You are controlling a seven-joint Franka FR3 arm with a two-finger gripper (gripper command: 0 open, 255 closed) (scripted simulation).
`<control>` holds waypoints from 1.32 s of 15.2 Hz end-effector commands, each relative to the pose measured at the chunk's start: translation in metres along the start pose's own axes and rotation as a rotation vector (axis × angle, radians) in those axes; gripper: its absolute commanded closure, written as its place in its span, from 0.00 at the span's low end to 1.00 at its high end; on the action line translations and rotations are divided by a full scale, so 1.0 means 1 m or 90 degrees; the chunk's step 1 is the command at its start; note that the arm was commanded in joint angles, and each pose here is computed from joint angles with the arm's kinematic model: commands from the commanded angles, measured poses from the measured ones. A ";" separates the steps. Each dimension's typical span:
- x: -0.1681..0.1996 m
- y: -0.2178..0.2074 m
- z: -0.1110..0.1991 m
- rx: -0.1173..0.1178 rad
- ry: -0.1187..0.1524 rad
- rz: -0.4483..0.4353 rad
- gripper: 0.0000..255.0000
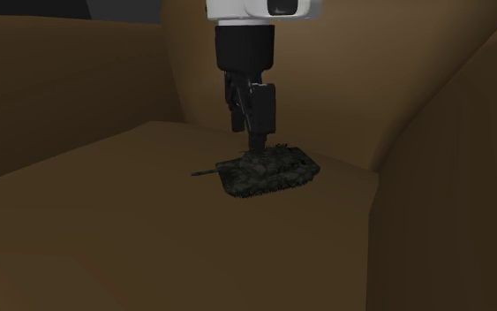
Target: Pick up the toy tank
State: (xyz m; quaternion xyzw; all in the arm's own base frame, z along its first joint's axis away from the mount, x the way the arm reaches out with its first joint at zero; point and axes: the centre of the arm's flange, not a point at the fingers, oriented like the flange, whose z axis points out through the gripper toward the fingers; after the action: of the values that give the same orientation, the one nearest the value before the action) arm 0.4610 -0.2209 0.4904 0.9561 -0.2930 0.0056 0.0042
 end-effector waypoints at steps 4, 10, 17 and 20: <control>0.000 -0.001 0.014 0.000 0.000 0.000 1.00; 0.000 -0.001 0.015 0.000 0.000 0.000 1.00; 0.000 -0.001 -0.006 0.000 0.000 0.000 1.00; 0.000 -0.001 -0.022 0.000 0.000 0.000 1.00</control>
State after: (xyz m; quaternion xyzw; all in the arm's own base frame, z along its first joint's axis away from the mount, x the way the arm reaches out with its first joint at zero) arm 0.4628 -0.2201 0.5068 0.9561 -0.2931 0.0055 0.0042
